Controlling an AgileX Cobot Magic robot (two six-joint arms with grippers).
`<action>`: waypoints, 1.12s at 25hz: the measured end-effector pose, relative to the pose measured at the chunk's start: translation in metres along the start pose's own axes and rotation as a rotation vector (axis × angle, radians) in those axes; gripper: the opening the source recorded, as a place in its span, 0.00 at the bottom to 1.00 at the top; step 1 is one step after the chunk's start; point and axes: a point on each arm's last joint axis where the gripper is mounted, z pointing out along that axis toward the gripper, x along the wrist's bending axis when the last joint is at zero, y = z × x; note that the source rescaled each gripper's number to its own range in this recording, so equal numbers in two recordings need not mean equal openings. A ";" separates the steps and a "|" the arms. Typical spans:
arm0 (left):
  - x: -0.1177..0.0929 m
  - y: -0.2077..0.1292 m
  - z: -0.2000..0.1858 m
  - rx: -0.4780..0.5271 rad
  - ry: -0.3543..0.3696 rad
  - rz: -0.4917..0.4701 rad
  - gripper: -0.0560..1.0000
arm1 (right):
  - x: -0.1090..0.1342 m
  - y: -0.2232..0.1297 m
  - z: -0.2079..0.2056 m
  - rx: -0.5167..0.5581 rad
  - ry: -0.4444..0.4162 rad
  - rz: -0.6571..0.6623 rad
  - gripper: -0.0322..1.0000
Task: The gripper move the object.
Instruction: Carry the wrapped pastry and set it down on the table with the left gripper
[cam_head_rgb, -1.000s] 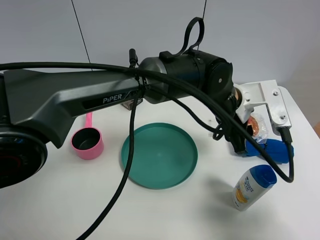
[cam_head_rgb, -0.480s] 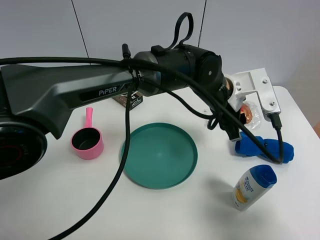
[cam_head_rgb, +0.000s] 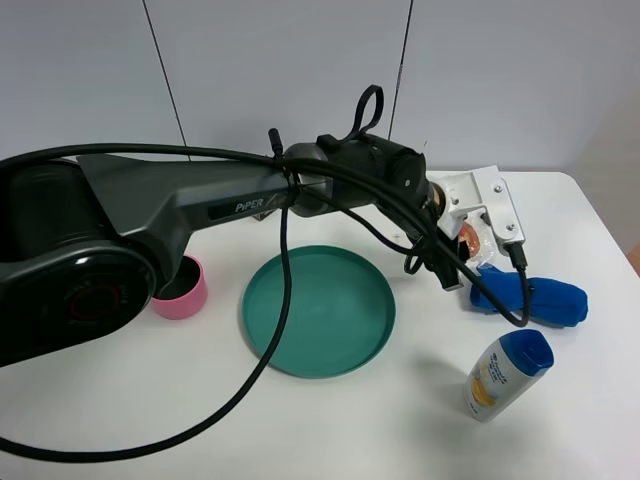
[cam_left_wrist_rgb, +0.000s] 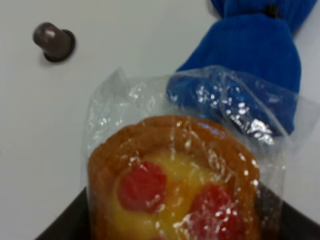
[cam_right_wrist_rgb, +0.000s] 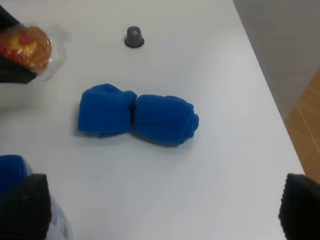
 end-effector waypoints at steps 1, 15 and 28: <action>-0.001 -0.004 0.004 0.008 -0.003 -0.002 0.06 | 0.000 0.000 0.000 0.000 0.000 0.000 1.00; -0.009 -0.022 0.026 0.046 -0.023 -0.007 0.06 | 0.000 0.000 0.000 0.000 0.000 0.000 1.00; -0.014 -0.026 0.026 0.087 -0.060 -0.005 0.06 | 0.000 0.000 0.000 0.000 0.000 0.000 1.00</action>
